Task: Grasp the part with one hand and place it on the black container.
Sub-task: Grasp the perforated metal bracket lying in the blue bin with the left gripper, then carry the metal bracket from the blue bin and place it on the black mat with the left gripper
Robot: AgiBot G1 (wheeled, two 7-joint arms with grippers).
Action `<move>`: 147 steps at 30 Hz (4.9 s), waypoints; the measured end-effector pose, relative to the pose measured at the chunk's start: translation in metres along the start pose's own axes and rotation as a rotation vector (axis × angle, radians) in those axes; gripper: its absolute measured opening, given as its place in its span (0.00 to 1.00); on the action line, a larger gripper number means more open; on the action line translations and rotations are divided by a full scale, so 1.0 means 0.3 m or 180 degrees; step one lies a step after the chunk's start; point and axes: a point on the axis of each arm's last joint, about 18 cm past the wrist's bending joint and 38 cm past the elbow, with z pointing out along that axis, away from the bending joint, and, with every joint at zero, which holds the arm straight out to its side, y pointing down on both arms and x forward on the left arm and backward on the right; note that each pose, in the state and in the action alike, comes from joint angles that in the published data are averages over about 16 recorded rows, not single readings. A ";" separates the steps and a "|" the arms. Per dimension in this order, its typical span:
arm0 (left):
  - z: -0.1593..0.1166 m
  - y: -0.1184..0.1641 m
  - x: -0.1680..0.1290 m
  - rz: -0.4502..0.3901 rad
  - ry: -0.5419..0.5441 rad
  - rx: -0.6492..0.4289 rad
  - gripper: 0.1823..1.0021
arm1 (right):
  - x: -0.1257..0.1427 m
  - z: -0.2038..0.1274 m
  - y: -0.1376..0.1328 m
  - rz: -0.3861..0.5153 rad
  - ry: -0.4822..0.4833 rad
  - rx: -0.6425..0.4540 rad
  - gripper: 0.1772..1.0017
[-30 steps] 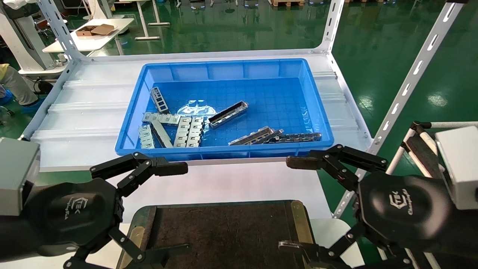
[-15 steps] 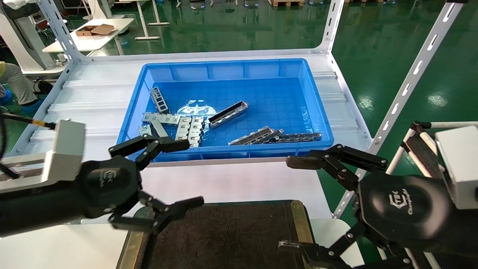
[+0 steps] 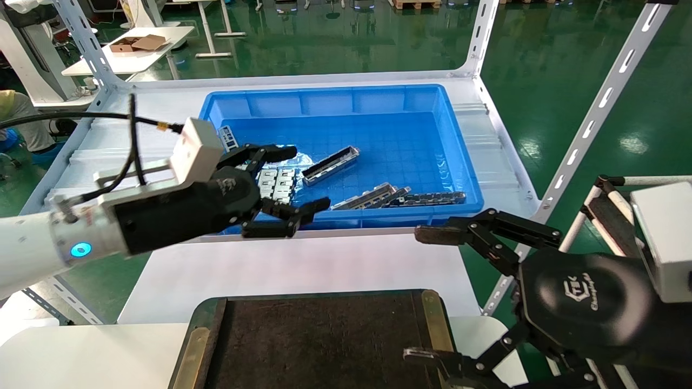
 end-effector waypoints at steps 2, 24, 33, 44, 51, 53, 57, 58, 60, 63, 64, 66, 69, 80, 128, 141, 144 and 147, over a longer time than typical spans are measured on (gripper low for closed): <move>0.035 0.009 -0.030 0.0000 -0.0072 -0.0030 1.00 | 0.000 0.000 0.000 0.0000 0.0000 0.0000 1.00; 0.346 0.133 -0.211 -0.0003 -0.0669 -0.0553 1.00 | 0.000 0.000 0.000 0.0000 0.0000 0.0000 1.00; 0.401 0.161 -0.224 -0.0015 -0.0823 -0.0712 1.00 | 0.000 0.000 0.000 0.0000 0.0000 0.0000 1.00; 0.414 0.199 -0.228 -0.0071 -0.0952 -0.0812 1.00 | 0.000 0.000 0.000 0.0000 0.0000 0.0000 1.00; 0.412 0.221 -0.229 -0.0124 -0.1016 -0.0847 0.99 | 0.000 0.000 0.000 0.0000 0.0000 0.0000 0.99; 0.411 0.227 -0.229 -0.0138 -0.1032 -0.0855 0.98 | 0.000 0.000 0.000 0.0000 0.0000 0.0000 0.99; 0.409 0.236 -0.230 -0.0162 -0.1058 -0.0869 0.96 | 0.000 0.000 0.000 0.0000 0.0000 0.0000 0.97; 0.408 0.238 -0.230 -0.0168 -0.1065 -0.0871 0.95 | 0.000 0.000 0.000 0.0000 0.0000 0.0000 0.96; 0.408 0.243 -0.230 -0.0178 -0.1076 -0.0877 0.93 | 0.000 0.000 0.000 0.0000 0.0000 0.0000 0.94; 0.407 0.249 -0.229 -0.0192 -0.1088 -0.0886 0.90 | 0.000 0.000 0.000 0.0000 0.0000 0.0000 0.90; 0.406 0.251 -0.229 -0.0196 -0.1090 -0.0889 0.88 | 0.000 0.000 0.000 0.0000 0.0000 0.0000 0.89; 0.406 0.255 -0.228 -0.0203 -0.1095 -0.0894 0.84 | 0.000 0.000 0.000 0.0000 0.0000 0.0000 0.86; 0.405 0.261 -0.226 -0.0214 -0.1100 -0.0901 0.79 | 0.000 0.000 0.000 0.0000 0.0000 0.0000 0.80; 0.401 0.274 -0.224 -0.0255 -0.1117 -0.0914 0.48 | 0.000 0.000 0.000 0.0000 0.0000 0.0000 0.53; 0.146 0.064 -0.025 -0.0563 0.0569 0.0108 0.22 | 0.000 0.000 0.000 0.0000 0.0000 0.0000 0.02; 0.133 0.316 0.272 -0.1045 0.1153 -0.0059 0.22 | 0.000 0.000 0.000 0.0000 0.0000 0.0000 0.02; 0.134 0.377 0.342 -0.1183 0.1193 -0.0109 0.22 | 0.000 0.000 0.000 0.0000 0.0000 0.0000 0.02; 0.136 0.435 0.402 -0.1316 0.1159 -0.0162 0.22 | 0.000 0.000 0.000 0.0000 0.0000 0.0000 0.02</move>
